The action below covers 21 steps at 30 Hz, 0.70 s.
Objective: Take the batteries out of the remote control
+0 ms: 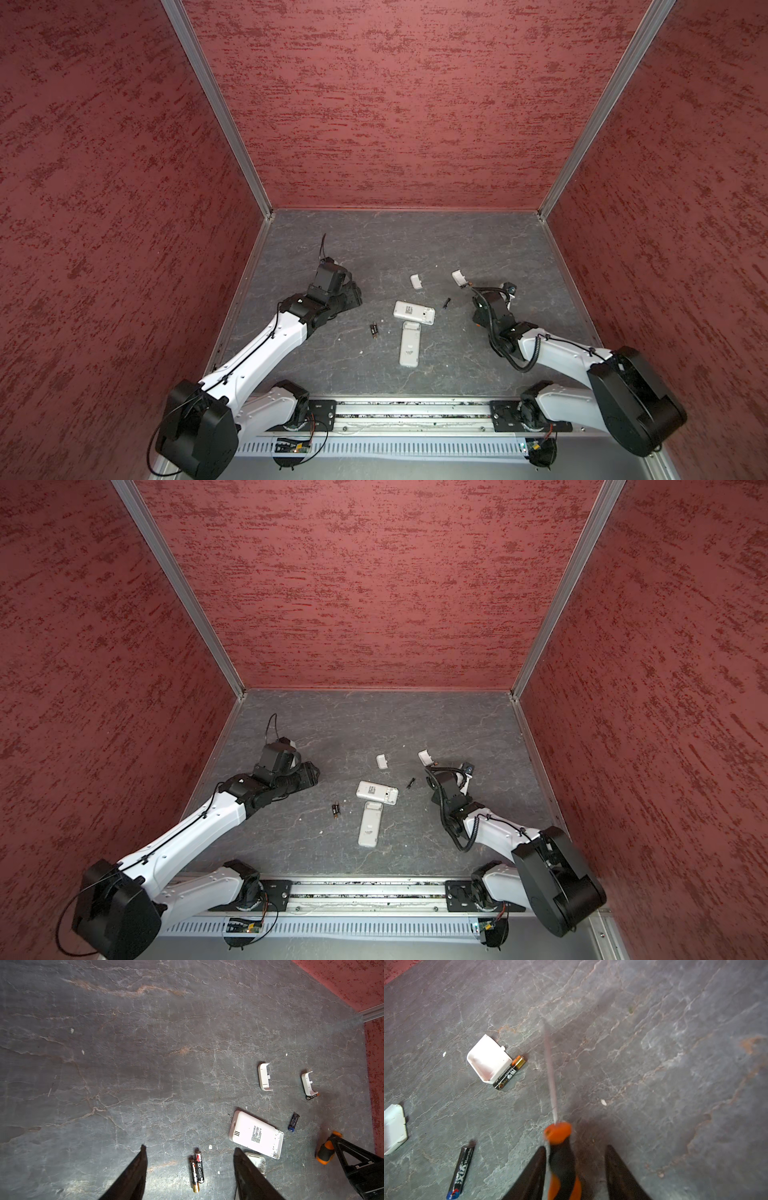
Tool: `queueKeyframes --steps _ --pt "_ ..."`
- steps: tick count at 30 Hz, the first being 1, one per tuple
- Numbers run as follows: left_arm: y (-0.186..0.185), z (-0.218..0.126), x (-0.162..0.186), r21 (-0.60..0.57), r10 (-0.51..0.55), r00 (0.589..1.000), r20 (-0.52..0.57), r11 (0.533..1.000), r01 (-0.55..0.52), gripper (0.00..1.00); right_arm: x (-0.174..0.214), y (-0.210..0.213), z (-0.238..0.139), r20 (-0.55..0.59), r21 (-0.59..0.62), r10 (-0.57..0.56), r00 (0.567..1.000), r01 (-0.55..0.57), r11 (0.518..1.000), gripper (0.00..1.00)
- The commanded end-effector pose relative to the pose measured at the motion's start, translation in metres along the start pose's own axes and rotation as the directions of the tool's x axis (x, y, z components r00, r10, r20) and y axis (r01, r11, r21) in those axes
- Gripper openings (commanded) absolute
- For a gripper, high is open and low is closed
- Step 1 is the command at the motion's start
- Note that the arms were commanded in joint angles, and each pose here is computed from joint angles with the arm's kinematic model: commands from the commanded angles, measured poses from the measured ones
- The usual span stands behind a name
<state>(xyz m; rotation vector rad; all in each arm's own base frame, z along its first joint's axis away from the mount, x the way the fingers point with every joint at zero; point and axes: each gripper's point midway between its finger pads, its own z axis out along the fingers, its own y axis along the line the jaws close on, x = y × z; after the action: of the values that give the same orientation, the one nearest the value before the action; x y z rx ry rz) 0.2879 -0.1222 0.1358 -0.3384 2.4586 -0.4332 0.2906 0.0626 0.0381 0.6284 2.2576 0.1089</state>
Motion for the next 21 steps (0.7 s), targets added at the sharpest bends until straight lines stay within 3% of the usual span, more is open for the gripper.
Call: queueKeyframes --steps 1,7,9,14,17,21 --pt "-0.006 -0.002 -0.019 0.023 0.014 0.999 0.041 1.000 -0.015 0.66 0.006 -0.003 -0.001 -0.023 -0.003 0.038 0.999 -0.038 0.999 0.53" --pt "0.011 -0.003 -0.041 0.009 -0.026 0.995 0.091 1.000 0.025 0.70 -0.008 0.005 -0.011 0.001 -0.031 0.046 0.999 -0.046 0.998 0.64" --pt "0.017 -0.006 -0.054 0.000 -0.036 0.991 0.127 0.999 0.037 0.84 -0.017 0.009 -0.017 0.021 -0.045 0.046 0.999 -0.045 0.998 0.68" --pt "0.041 -0.020 -0.087 -0.075 -0.039 0.970 0.241 0.995 0.058 0.93 -0.053 0.022 -0.039 0.106 -0.065 0.006 0.994 0.000 0.998 0.98" --pt "0.061 -0.032 -0.105 -0.162 -0.015 0.947 0.322 0.984 0.071 0.98 -0.082 0.032 -0.056 0.185 -0.081 -0.037 0.982 0.053 0.995 0.99" --pt "0.077 -0.047 -0.126 -0.259 0.102 0.887 0.451 0.966 0.021 1.00 -0.126 0.028 -0.073 0.332 -0.039 -0.089 0.939 0.108 0.993 0.99"
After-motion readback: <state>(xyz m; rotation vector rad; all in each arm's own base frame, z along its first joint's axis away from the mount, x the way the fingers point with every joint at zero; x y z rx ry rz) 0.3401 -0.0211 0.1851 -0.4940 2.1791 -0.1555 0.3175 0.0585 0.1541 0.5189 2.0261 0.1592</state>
